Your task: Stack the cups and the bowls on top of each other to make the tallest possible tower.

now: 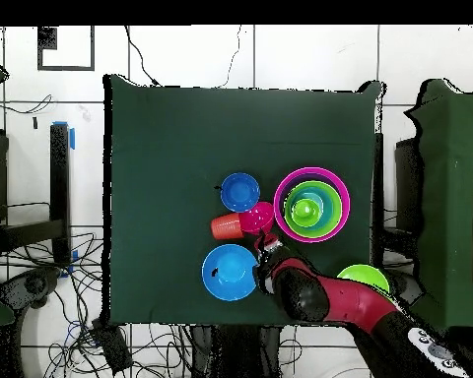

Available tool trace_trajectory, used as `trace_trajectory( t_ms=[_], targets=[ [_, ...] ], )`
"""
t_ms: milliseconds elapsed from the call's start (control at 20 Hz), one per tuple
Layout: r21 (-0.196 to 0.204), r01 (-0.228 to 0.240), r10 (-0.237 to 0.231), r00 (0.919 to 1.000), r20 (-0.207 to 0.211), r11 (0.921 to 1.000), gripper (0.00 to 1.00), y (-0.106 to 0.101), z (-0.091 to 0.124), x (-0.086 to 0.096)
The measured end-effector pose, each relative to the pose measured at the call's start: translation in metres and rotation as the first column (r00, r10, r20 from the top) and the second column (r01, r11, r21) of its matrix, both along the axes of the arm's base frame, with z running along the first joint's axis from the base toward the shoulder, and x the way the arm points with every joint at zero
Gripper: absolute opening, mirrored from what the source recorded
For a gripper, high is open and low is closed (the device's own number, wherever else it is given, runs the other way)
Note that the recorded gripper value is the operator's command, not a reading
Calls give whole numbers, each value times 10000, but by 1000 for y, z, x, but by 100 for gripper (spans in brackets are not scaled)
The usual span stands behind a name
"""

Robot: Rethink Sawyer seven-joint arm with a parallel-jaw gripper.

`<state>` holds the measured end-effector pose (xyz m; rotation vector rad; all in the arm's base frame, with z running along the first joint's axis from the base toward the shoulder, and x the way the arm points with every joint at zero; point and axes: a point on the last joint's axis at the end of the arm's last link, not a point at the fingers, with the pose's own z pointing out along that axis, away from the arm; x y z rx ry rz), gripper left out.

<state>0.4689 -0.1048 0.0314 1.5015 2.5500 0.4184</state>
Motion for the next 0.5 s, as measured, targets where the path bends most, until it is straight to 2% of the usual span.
trace_trajectory(
  t_ms=[100,300,500],
  targets=[
    [-16,24,-24,10000,-94,10000,100,-1,3,-1],
    [-109,17,-24,9981,-621,9999,100,-4,16,-8],
    [-137,-6,-6,9966,-826,9999,100,-6,21,-13]
  ],
)
